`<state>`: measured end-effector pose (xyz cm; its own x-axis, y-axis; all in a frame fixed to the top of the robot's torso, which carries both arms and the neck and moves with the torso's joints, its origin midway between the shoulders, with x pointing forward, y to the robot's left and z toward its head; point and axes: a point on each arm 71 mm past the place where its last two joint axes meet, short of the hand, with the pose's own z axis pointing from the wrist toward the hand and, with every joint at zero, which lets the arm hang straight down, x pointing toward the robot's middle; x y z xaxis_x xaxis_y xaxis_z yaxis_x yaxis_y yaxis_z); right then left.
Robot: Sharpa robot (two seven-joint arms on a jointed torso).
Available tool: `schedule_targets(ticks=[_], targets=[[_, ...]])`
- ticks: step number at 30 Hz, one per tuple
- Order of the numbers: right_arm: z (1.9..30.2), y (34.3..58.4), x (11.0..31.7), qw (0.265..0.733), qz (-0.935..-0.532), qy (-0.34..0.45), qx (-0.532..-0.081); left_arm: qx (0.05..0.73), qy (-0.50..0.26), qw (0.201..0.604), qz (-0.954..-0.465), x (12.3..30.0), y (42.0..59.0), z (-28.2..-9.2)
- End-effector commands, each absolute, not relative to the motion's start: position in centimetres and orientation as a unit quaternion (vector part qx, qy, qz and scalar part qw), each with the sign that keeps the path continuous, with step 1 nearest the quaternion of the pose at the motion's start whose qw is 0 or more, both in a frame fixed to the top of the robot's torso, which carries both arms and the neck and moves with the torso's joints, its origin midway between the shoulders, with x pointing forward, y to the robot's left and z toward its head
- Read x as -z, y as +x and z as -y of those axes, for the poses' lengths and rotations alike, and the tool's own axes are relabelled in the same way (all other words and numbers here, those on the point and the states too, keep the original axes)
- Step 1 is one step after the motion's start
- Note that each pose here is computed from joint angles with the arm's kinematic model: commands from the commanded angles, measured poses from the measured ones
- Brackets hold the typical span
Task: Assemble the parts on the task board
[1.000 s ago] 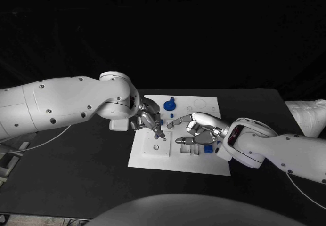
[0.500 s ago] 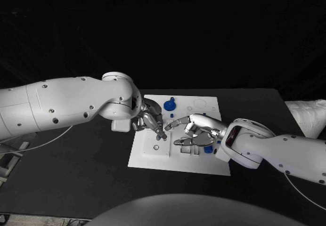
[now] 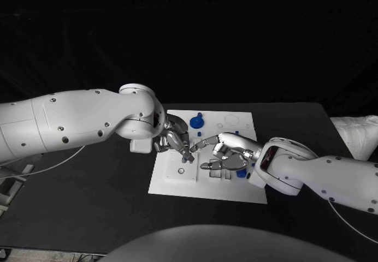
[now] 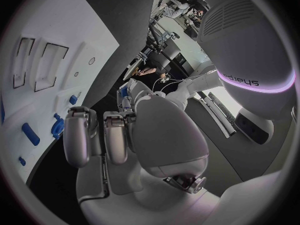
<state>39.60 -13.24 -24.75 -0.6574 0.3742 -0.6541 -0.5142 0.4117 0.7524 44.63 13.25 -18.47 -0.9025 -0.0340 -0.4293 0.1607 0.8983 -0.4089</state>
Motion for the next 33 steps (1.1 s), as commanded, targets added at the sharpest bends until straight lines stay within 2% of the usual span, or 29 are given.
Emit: schedule_targets(ticks=[1,33], targets=[[13.12,39.5,24.9,0.402,-0.737,-0.055,-0.541,0.228,0.033,0.216,-0.949,18.43,44.57,-13.06],[13.0,39.65,25.24,0.396,-0.743,-0.054,-0.537,0.226,0.034,0.215,-0.95,18.48,44.63,-12.83]])
